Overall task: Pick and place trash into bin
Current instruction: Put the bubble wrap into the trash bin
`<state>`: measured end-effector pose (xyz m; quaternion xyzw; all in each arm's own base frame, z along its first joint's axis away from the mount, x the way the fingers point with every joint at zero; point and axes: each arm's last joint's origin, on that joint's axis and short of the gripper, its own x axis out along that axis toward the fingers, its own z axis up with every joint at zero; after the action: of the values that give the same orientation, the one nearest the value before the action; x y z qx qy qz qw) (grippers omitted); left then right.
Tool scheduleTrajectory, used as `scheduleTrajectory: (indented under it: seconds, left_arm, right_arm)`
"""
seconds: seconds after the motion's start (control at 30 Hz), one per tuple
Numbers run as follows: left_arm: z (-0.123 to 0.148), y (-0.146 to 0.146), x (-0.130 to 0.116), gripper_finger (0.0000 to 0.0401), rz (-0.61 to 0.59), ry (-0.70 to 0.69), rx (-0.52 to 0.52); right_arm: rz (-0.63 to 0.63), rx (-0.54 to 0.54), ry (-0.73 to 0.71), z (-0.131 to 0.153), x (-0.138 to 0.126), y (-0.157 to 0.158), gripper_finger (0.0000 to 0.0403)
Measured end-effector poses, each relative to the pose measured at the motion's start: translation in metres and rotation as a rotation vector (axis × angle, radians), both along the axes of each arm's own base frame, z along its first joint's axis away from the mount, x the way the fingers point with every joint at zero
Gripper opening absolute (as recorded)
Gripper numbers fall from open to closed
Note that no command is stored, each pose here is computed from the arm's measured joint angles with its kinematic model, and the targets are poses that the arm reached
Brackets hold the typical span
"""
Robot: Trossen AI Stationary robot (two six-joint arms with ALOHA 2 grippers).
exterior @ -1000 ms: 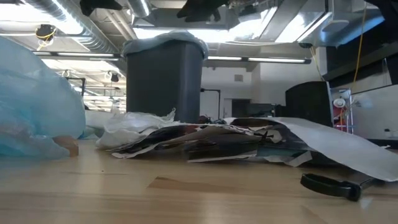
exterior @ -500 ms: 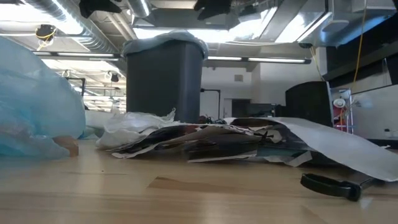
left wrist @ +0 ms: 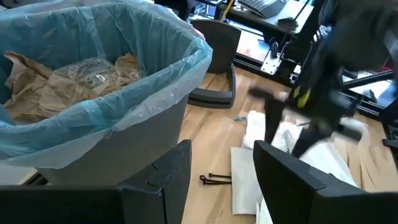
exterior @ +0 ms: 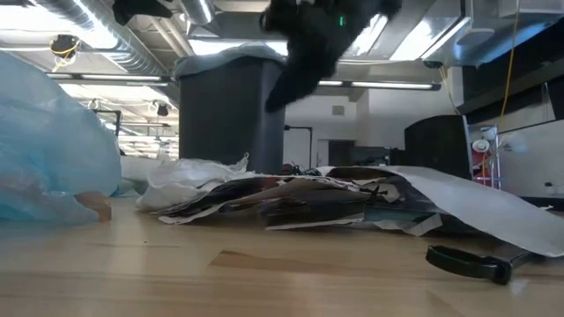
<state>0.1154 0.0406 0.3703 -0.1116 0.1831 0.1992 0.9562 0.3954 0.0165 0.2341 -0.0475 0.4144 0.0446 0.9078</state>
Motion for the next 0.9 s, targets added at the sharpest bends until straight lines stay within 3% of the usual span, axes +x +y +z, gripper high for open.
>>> scheduleTrajectory:
  seconds: [0.17, 0.33, 0.53, 0.63, 0.8, 0.9]
  left_arm:
    - [0.0, 0.0, 0.0, 0.0166, 0.0, 0.003, -0.001]
    - [-0.001, 0.0, 0.001, 0.0166, 0.001, 0.014, -0.006]
    - [-0.004, 0.001, 0.002, 0.0166, 0.004, 0.039, -0.023]
    - [-0.005, 0.001, 0.003, 0.0166, 0.006, 0.044, -0.027]
    - [-0.005, 0.002, 0.004, 0.0166, 0.002, 0.05, -0.023]
    - [-0.005, 0.002, 0.005, 0.0166, 0.003, 0.05, -0.023]
  right_arm:
    - [0.047, 0.076, -0.075, -0.05, 0.008, 0.014, 0.0207]
    - [0.025, 0.116, -0.01, -0.092, 0.019, 0.016, 0.0206]
    - [0.014, 0.116, 0.066, -0.11, 0.021, 0.016, 0.0198]
    - [0.003, 0.102, 0.085, -0.111, 0.02, 0.016, 0.0154]
    - [0.02, 0.073, 0.136, -0.115, 0.016, 0.015, 0.0023]
    - [0.004, 0.048, 0.161, -0.11, 0.012, 0.014, 0.0016]
